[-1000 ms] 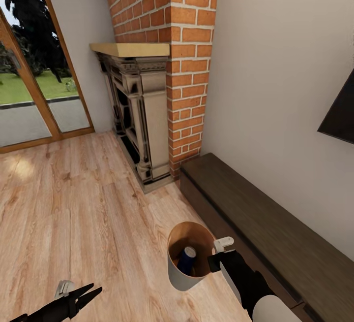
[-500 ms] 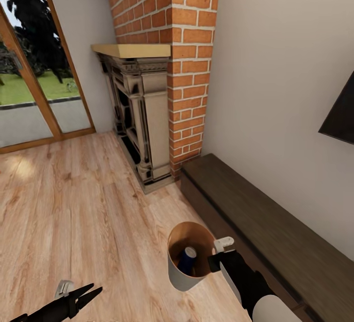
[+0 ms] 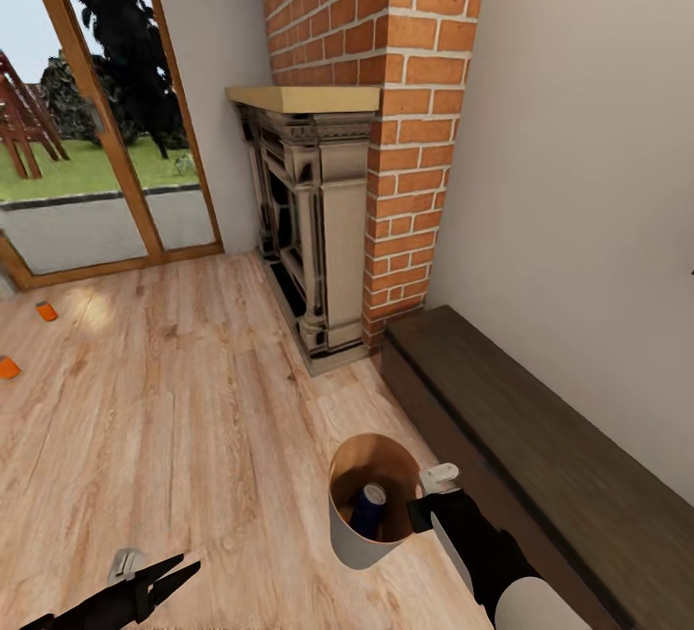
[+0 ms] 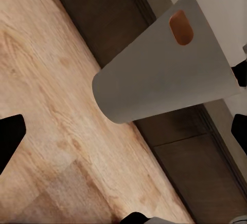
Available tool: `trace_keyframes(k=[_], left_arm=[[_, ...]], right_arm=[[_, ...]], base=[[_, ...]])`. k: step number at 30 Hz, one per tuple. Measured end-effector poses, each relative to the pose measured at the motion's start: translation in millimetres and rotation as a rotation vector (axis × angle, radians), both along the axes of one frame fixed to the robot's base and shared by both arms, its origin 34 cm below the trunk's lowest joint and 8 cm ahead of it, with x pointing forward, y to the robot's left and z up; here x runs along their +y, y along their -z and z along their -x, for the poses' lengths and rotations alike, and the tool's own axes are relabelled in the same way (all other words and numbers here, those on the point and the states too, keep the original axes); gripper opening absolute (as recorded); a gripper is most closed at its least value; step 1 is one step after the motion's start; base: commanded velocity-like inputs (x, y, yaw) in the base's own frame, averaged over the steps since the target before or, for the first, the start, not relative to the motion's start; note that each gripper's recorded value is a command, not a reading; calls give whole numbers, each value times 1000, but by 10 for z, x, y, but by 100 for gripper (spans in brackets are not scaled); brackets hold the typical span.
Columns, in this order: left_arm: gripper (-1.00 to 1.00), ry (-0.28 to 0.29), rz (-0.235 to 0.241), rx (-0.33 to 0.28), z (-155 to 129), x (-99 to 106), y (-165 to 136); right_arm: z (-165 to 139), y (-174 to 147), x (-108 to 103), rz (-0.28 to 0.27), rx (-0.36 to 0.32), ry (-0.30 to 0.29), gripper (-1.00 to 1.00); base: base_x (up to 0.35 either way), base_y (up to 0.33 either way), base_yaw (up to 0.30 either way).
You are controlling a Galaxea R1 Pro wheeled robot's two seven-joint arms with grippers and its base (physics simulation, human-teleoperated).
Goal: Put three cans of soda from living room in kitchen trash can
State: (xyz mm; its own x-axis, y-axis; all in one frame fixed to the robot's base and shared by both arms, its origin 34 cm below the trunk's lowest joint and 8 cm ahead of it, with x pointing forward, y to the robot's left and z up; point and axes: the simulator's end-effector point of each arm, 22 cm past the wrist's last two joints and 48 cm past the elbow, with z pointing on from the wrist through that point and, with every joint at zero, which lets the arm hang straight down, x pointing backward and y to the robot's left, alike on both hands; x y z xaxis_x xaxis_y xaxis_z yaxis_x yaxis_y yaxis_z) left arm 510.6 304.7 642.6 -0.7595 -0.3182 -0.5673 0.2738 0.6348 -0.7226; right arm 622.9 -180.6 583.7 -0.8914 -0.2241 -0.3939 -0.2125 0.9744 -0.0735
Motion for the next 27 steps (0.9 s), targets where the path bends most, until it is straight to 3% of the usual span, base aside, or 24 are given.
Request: trace_keyframes(k=[27], left_arm=[[100, 1, 0, 0, 1, -1, 1]], right_arm=[[0, 0, -1, 0, 0, 0, -100]], base=[[0, 0, 256]])
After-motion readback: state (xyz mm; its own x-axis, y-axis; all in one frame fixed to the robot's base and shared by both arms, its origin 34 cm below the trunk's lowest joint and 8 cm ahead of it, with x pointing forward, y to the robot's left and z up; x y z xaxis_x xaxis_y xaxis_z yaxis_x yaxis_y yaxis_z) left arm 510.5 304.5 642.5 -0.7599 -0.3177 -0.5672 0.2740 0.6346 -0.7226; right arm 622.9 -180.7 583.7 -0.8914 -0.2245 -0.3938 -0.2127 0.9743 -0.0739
